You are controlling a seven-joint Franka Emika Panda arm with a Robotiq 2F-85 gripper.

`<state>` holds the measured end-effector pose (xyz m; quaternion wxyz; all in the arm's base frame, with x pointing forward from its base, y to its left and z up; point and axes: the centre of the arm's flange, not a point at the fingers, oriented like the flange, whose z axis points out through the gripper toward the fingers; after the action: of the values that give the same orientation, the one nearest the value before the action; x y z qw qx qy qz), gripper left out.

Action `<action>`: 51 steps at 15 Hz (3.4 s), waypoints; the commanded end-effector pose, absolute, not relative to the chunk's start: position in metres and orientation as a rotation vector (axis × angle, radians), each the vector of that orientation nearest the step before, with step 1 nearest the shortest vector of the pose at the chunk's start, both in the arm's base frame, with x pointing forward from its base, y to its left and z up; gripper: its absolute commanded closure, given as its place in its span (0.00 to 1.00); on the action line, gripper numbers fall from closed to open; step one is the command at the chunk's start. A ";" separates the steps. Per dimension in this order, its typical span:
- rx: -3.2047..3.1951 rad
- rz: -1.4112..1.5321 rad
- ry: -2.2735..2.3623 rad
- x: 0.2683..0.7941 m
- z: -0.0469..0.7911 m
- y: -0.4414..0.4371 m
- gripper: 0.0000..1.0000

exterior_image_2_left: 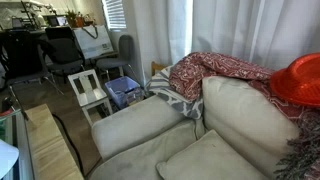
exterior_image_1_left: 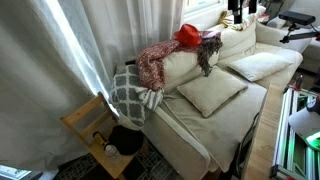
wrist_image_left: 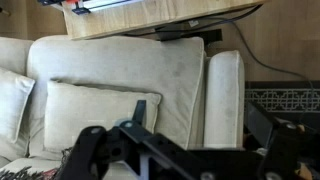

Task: Move the maroon fleece to the right

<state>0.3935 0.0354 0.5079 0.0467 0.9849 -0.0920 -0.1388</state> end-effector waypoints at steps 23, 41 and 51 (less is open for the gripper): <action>2.919 -0.028 -0.918 0.615 0.346 0.113 0.00; 2.850 0.185 -1.255 0.693 0.257 0.149 0.00; 2.725 0.529 -1.452 0.757 0.163 0.165 0.00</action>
<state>0.7243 0.1632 0.1897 -0.0047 0.8874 -0.4404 0.1360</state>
